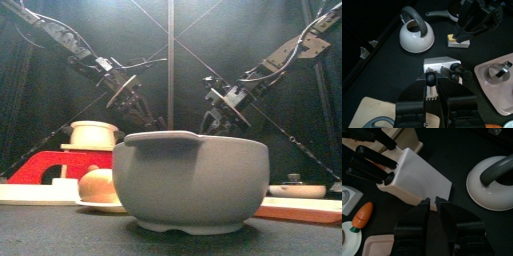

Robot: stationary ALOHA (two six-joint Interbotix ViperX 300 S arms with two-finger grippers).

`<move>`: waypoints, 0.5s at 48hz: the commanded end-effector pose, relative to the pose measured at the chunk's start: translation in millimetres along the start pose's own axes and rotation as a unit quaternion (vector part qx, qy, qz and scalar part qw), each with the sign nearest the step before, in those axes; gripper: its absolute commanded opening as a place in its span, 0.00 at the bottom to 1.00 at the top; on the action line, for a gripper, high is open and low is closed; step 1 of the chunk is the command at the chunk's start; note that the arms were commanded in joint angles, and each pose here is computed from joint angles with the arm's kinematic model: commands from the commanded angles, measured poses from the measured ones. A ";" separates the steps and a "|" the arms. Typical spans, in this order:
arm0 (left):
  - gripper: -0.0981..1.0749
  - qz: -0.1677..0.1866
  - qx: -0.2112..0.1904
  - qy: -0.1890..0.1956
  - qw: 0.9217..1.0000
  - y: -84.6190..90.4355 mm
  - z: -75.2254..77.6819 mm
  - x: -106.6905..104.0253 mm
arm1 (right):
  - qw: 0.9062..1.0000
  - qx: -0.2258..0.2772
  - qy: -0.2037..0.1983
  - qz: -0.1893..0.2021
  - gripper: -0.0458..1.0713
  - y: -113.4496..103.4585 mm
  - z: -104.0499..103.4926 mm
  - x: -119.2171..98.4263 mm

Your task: Pull out cleaver

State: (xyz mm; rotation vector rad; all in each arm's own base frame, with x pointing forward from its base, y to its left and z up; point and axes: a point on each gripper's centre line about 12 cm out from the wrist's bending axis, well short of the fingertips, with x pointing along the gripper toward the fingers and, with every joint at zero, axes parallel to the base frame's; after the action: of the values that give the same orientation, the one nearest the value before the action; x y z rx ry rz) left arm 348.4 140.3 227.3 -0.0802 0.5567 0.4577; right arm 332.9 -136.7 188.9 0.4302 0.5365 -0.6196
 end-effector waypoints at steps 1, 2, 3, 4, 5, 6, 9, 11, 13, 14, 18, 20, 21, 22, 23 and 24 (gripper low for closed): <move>0.46 -0.001 -0.001 -0.017 1.000 -0.6 11.6 -5.0 | 1.000 0.002 -0.014 0.006 0.58 3.1 10.0 -3.8; 0.46 -0.002 -0.001 -0.018 1.000 -1.1 12.7 -5.5 | 1.000 0.002 -0.013 0.006 0.58 2.9 9.5 -3.8; 0.46 -0.002 -0.001 -0.019 1.000 -1.7 13.1 -6.0 | 1.000 0.001 -0.013 0.005 0.58 2.8 9.1 -3.4; 0.46 -0.002 -0.001 -0.020 1.000 -2.0 13.8 -7.0 | 1.000 0.002 -0.013 0.006 0.58 2.9 9.5 -3.8; 0.46 -0.003 -0.001 -0.021 1.000 -2.9 14.5 -8.0 | 1.000 0.000 -0.013 0.006 0.58 3.4 9.3 -3.8; 0.46 -0.003 -0.001 -0.023 1.000 -3.1 15.6 -9.4 | 1.000 0.000 -0.013 0.007 0.58 3.9 9.1 -3.9; 0.46 -0.004 0.002 -0.029 1.000 -5.8 18.4 -14.3 | 1.000 0.000 -0.014 0.007 0.58 4.2 9.7 -3.9; 0.46 -0.004 0.004 -0.031 0.999 -7.3 20.2 -17.4 | 1.000 0.001 -0.013 0.007 0.58 4.2 9.6 -3.9; 0.46 -0.002 0.004 -0.032 0.999 -8.8 20.9 -19.9 | 1.000 0.000 -0.013 0.008 0.58 4.7 9.4 -4.0; 0.46 -0.002 0.005 -0.034 0.999 -9.2 21.8 -21.4 | 1.000 0.000 -0.013 0.008 0.58 4.6 9.1 -3.6; 0.46 0.004 0.008 -0.034 0.999 -11.5 22.1 -27.3 | 1.000 0.000 -0.012 0.007 0.58 4.2 8.3 -4.0; 0.46 0.006 0.010 -0.034 0.999 -13.0 22.1 -30.6 | 1.000 0.001 -0.013 0.007 0.58 3.9 9.1 -3.9; 0.46 0.007 0.009 -0.034 0.999 -13.0 21.8 -32.4 | 1.000 0.000 -0.013 0.008 0.58 4.4 8.9 -4.0; 0.46 0.007 0.010 -0.035 0.999 -14.3 22.3 -34.4 | 1.000 0.000 -0.013 0.008 0.58 4.4 8.9 -4.0; 0.46 0.007 0.012 -0.035 0.999 -15.7 21.8 -35.9 | 1.000 -0.001 -0.013 0.008 0.58 4.4 8.9 -4.0; 0.46 0.008 0.013 -0.037 0.999 -16.9 22.5 -39.3 | 1.000 0.000 -0.013 0.008 0.58 4.4 8.9 -4.0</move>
State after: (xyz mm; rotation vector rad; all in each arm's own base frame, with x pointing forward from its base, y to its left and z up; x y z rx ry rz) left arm 340.1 120.0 250.9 -0.0450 0.5264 0.4688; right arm 333.6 -135.8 189.4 0.4263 0.5364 -0.6156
